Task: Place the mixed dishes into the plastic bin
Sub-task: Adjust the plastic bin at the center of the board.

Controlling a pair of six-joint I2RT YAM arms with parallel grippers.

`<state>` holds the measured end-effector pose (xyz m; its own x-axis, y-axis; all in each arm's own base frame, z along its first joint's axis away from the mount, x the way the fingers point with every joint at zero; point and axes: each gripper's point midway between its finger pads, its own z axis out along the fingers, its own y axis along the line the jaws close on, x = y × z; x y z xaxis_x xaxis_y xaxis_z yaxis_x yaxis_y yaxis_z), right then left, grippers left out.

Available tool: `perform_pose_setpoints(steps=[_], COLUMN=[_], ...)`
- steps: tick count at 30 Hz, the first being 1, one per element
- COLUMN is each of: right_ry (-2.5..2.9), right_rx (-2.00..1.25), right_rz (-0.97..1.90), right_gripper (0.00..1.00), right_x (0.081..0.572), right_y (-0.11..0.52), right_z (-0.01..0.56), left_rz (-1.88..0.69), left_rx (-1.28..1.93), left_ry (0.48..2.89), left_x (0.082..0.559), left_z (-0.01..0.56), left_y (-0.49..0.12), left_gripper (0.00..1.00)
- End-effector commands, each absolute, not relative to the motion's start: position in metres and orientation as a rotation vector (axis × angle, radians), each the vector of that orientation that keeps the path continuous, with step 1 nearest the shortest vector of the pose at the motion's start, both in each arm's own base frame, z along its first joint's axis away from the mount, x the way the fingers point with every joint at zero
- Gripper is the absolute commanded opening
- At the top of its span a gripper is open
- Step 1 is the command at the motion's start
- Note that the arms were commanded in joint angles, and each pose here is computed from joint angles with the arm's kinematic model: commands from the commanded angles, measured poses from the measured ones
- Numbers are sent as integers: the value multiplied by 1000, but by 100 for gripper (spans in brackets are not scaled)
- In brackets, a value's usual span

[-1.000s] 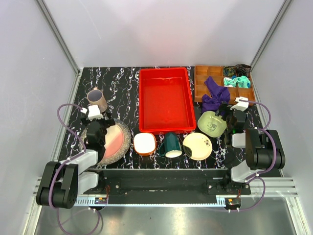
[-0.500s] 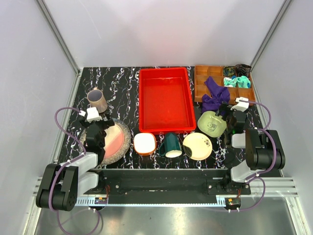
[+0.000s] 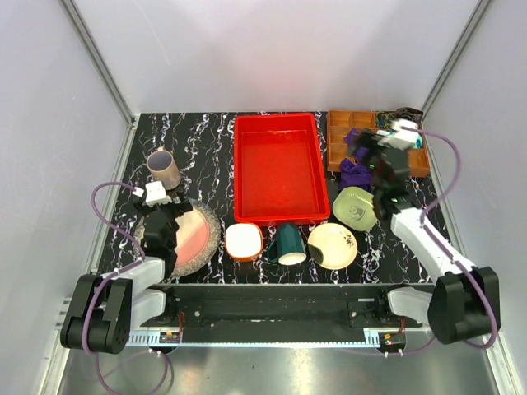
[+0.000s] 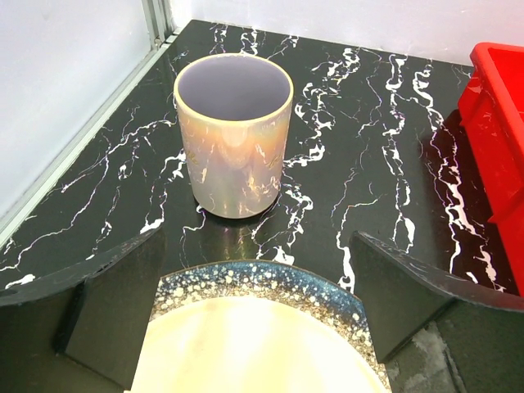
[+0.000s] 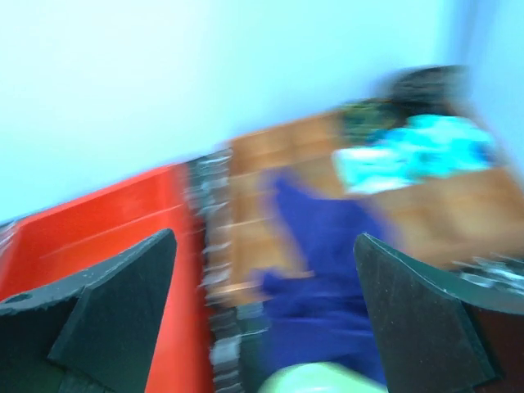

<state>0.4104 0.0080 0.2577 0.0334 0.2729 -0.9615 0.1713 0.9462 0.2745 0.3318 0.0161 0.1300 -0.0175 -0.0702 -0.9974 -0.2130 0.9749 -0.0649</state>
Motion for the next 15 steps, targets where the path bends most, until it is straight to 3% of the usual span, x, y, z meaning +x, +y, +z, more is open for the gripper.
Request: perform_pose_setpoints(steps=[1, 6, 10, 15], right_ry=[1755, 1858, 1944, 2024], right_rx=[145, -25, -285, -514], right_rz=[235, 437, 545, 612], right_gripper=[100, 100, 100, 100], right_x=[403, 376, 319, 254], right_y=[127, 243, 344, 425], right_z=[249, 237, 223, 180], left_rz=[121, 121, 118, 122], left_rx=[-241, -252, -243, -242], left_ry=[1499, 1486, 1492, 1498], left_x=[331, 329, 330, 331], left_z=[150, 151, 151, 151], left_y=[21, 22, 21, 21], left_gripper=[99, 99, 99, 99])
